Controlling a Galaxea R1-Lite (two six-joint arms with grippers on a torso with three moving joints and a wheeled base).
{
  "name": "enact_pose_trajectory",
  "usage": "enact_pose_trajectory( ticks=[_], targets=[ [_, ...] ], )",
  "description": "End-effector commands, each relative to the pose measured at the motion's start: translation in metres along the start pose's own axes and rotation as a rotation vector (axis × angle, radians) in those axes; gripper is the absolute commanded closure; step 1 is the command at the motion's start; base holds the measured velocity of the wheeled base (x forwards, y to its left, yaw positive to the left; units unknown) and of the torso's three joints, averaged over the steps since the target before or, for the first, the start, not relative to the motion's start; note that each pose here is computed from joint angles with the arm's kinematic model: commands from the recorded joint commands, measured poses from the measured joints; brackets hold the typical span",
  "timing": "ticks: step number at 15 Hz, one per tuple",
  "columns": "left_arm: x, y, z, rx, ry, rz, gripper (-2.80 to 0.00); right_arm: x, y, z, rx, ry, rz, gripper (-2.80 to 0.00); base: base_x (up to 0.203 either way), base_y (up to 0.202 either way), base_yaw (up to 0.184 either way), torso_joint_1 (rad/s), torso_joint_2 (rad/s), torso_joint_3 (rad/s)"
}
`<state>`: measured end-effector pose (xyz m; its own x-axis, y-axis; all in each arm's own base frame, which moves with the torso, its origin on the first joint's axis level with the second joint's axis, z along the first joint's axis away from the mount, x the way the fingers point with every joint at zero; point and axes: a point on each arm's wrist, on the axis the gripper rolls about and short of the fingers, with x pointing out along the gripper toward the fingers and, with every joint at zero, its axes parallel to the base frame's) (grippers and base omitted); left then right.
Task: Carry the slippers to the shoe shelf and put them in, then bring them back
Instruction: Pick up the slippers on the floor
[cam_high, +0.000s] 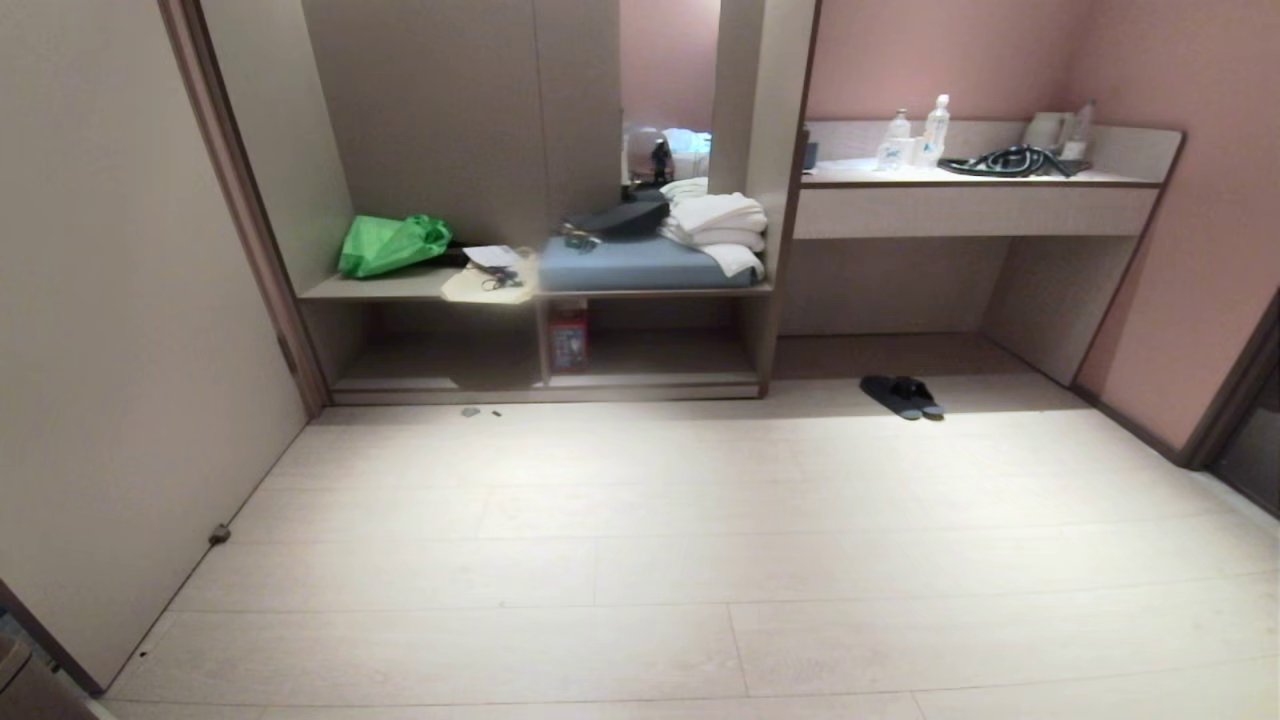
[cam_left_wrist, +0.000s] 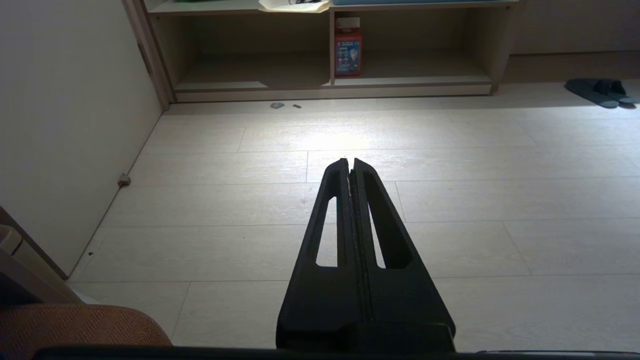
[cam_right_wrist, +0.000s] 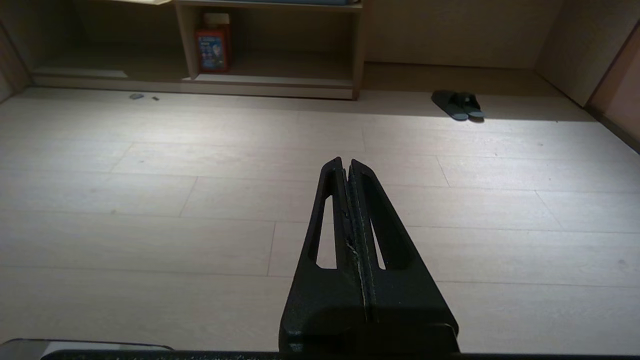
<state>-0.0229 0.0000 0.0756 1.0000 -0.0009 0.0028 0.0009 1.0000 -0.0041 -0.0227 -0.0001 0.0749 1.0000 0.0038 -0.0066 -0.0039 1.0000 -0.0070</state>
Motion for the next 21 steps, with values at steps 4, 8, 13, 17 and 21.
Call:
enact_pose_trajectory(
  ticks=[4,8,13,17,21],
  targets=[
    [0.0,0.0,0.0,-0.001,0.0,-0.001,0.0,0.0001,0.0,0.0,-0.001,0.001,0.0,0.0,0.06,0.0,-0.002,0.0,0.0,0.002],
    [0.0,0.0,0.0,-0.001,0.0,0.0,0.0,0.0001,0.0,0.0,0.001,0.001,0.001,0.0,0.197,0.0,-0.001,0.002,0.0,0.003],
    [0.0,0.0,0.0,-0.001,0.0,-0.001,0.0,0.0001,0.0,0.0,0.001,0.001,0.001,0.0,0.195,0.0,0.001,0.002,0.0,0.003],
    [0.0,0.0,0.0,-0.001,0.0,0.0,0.0,0.0001,0.0,0.0,0.001,0.001,0.001,0.0,0.194,0.0,0.001,0.002,0.0,0.005],
    [0.0001,0.0,0.0,-0.001,0.001,0.001,0.0,0.0001,0.0,0.0,0.001,0.001,0.001,0.0,0.195,0.0,0.0,0.0,0.0,0.003]
  ],
)
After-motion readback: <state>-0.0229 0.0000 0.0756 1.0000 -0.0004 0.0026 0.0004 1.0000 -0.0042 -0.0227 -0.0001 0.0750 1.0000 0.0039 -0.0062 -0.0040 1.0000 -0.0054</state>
